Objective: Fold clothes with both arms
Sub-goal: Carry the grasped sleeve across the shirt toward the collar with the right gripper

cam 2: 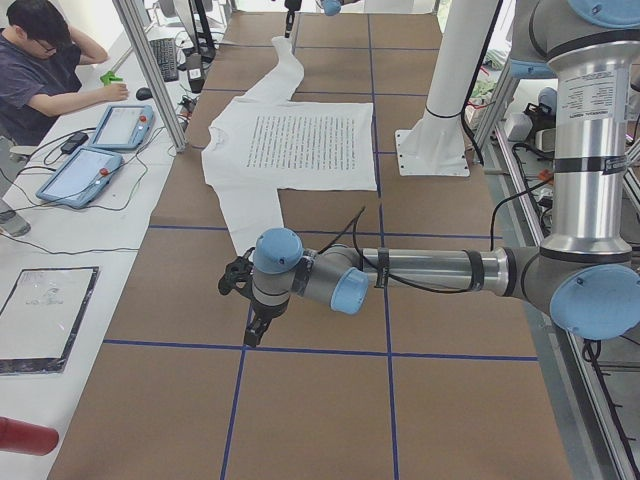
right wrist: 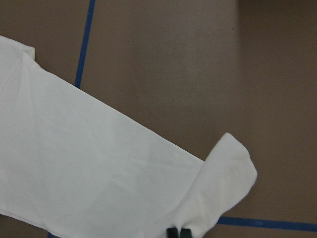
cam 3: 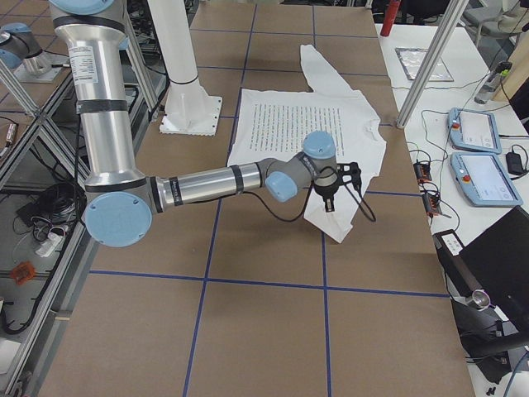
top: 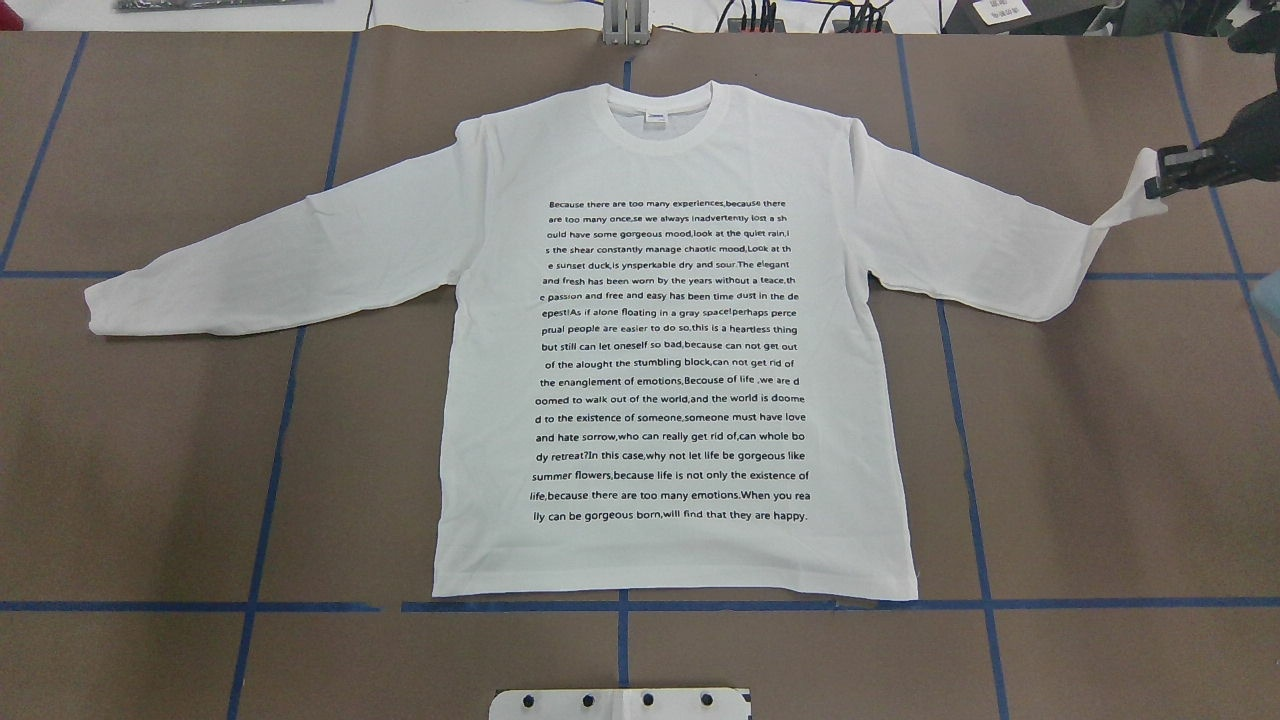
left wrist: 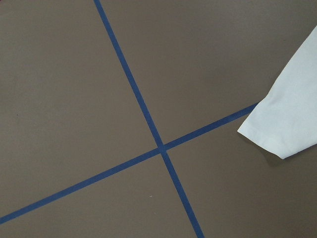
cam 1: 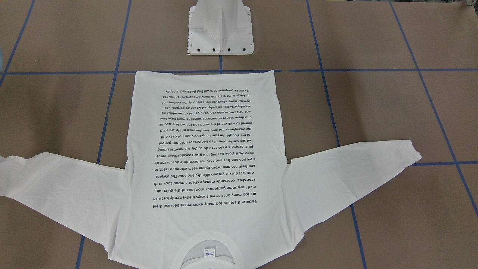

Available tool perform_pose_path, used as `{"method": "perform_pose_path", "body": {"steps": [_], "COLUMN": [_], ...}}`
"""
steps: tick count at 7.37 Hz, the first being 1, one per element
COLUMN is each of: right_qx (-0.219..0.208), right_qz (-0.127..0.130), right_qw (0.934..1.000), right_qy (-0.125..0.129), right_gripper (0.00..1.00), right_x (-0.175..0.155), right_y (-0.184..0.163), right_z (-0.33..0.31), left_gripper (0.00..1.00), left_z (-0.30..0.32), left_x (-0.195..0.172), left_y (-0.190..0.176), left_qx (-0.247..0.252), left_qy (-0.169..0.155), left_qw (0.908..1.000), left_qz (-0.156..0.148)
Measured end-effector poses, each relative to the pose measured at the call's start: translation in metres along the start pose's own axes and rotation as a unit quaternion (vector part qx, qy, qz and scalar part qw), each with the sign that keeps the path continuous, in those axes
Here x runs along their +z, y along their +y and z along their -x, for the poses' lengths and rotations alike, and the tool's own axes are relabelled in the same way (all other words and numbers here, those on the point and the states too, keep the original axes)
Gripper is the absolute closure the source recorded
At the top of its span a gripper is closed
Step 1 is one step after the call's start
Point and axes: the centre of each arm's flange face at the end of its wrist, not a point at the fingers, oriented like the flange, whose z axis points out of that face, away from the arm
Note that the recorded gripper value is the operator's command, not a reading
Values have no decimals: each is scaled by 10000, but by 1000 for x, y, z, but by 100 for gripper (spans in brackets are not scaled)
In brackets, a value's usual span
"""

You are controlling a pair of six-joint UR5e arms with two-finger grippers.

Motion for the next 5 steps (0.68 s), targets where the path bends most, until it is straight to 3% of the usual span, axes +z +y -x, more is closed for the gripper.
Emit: {"method": "perform_pose_path", "body": {"steps": [2, 5], "right_qx": [-326, -314], "right_qz": [-252, -726], "right_qw": [9988, 9964], "right_qy": [270, 291], "right_gripper": [100, 100], "right_x": [-24, -9], "right_y": [-41, -36], "right_z": [116, 310], "left_gripper": [0, 0], "left_z": [2, 0], "left_x": [2, 1], "left_y": [-4, -10], "left_qx": [-350, -420], "left_qy": [27, 45], "left_qw": [9986, 9980], "left_qz": [393, 471]}}
